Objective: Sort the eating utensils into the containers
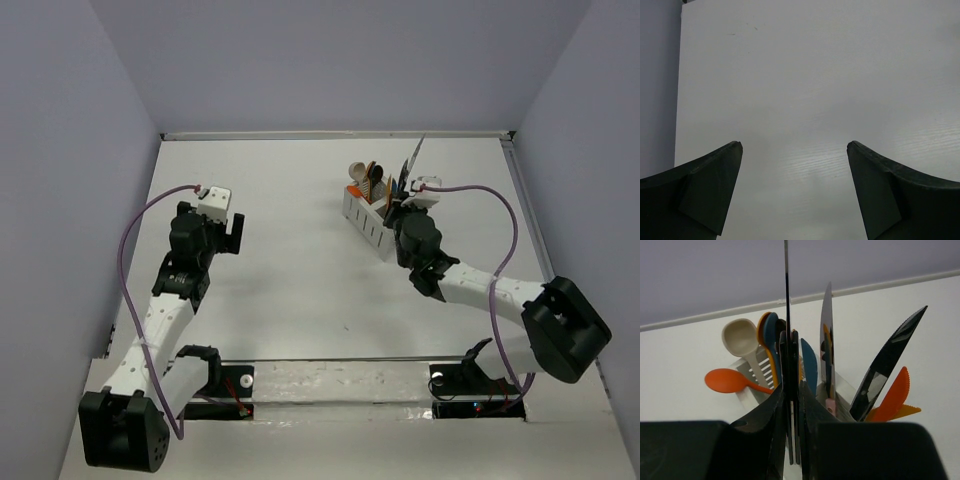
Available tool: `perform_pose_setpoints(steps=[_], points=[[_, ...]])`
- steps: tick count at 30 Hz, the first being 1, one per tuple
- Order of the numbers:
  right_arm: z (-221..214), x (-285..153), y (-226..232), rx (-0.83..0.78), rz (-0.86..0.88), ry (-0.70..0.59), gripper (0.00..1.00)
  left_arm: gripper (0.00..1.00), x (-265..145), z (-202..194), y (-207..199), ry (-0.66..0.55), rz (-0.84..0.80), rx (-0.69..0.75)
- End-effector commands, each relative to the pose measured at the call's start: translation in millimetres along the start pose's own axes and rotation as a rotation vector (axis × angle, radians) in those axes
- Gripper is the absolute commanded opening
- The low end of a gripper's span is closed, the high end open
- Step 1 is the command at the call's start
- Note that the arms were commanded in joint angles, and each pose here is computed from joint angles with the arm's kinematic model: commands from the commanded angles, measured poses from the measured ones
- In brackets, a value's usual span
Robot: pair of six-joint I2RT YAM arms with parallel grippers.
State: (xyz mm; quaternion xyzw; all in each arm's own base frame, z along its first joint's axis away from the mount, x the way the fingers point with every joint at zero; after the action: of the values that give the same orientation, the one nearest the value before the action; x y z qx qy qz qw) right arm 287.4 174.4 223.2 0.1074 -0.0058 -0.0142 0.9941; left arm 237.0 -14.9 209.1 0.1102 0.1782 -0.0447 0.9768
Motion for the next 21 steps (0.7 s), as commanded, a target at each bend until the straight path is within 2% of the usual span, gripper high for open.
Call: perform_pose_setpoints(steps=[1, 5, 17, 19, 21], points=[[14, 19, -8, 0.024, -0.080, -0.115, 0.00, 0.99, 6, 4, 10, -0.111, 0.057, 0.015], [4, 31, -14, 0.001, -0.095, -0.117, 0.00, 0.99, 15, -17, 10, -0.076, 0.066, 0.008], [-24, 39, -21, 0.000, -0.046, -0.067, 0.00, 0.99, 16, -19, 11, -0.085, 0.069, 0.008], [-27, 37, -20, 0.007, -0.026, -0.057, 0.07, 0.99, 16, -18, 12, -0.085, 0.072, 0.008], [-26, 35, -20, 0.011, -0.014, -0.056, 0.19, 0.99, 16, -19, 11, -0.084, 0.071, 0.010]])
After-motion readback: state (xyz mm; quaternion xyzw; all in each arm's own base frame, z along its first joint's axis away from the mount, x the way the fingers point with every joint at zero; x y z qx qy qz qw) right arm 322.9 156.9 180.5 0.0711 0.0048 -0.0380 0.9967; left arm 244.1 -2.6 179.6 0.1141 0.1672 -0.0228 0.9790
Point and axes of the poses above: each gripper's point midway between its finger pads, its own x axis out along the fingers, its own y axis along the line the jaws close on, z = x × y, the point moved 9 cm from there along -x, back along the fingers, and after that the axes turned 1 degree about -x, right-handed, at the moved point
